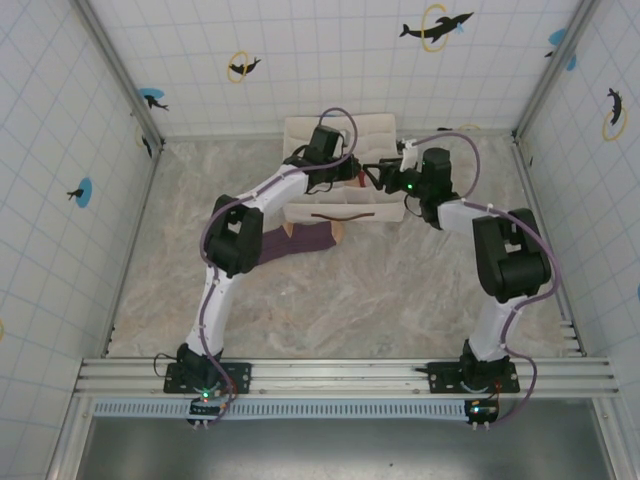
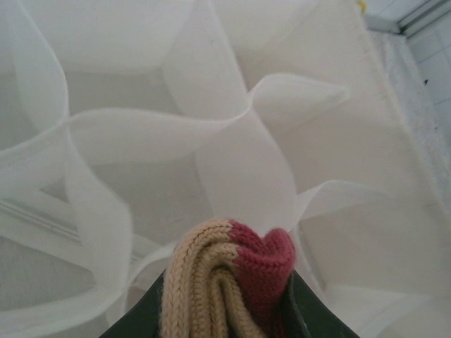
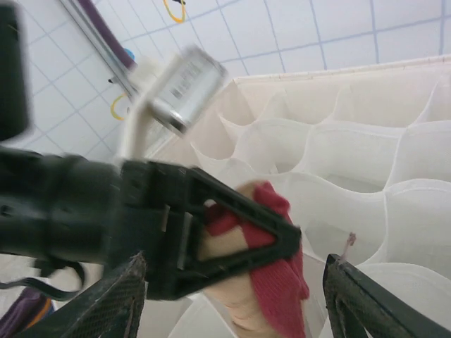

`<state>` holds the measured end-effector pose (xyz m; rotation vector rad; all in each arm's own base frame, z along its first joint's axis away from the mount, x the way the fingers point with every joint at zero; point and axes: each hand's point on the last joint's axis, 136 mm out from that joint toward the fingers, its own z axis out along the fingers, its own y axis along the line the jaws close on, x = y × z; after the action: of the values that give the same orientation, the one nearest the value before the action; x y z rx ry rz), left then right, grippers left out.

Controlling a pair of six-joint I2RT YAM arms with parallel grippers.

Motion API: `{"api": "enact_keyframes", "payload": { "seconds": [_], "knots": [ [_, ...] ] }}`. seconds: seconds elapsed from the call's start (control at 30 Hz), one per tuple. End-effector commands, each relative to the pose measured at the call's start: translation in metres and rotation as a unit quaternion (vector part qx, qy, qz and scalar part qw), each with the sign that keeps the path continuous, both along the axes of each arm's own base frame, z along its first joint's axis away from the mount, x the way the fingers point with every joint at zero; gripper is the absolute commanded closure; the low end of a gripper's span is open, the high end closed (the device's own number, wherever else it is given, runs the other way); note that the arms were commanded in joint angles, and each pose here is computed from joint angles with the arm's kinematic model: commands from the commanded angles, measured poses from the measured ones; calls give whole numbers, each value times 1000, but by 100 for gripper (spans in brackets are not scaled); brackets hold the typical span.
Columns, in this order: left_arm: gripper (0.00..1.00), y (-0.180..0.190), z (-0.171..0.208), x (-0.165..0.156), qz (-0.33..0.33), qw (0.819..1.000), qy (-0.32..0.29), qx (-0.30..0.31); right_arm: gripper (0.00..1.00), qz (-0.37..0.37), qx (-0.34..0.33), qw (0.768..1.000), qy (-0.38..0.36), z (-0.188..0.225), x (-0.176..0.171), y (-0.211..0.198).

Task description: Roll the socks

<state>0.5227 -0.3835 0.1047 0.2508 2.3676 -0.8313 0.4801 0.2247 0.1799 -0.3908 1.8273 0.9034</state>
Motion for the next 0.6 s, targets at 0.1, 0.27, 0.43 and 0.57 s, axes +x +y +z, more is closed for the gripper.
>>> {"api": "enact_keyframes", "payload": {
  "seconds": [0.1, 0.27, 0.43, 0.57],
  "knots": [
    [100, -2, 1, 2, -12, 999, -27, 18, 32, -3, 11, 1000, -7, 14, -12, -5],
    [100, -8, 7, -7, -42, 995, -74, 59, 32, -14, 11, 1000, -10, 17, -20, -11],
    [96, -24, 6, -18, -73, 984, -121, 109, 32, -22, 2, 1000, -3, 13, -25, -16],
    [84, -27, 4, -20, -75, 982, -127, 115, 32, -31, -4, 999, 0, 11, -30, -21]
  ]
}}
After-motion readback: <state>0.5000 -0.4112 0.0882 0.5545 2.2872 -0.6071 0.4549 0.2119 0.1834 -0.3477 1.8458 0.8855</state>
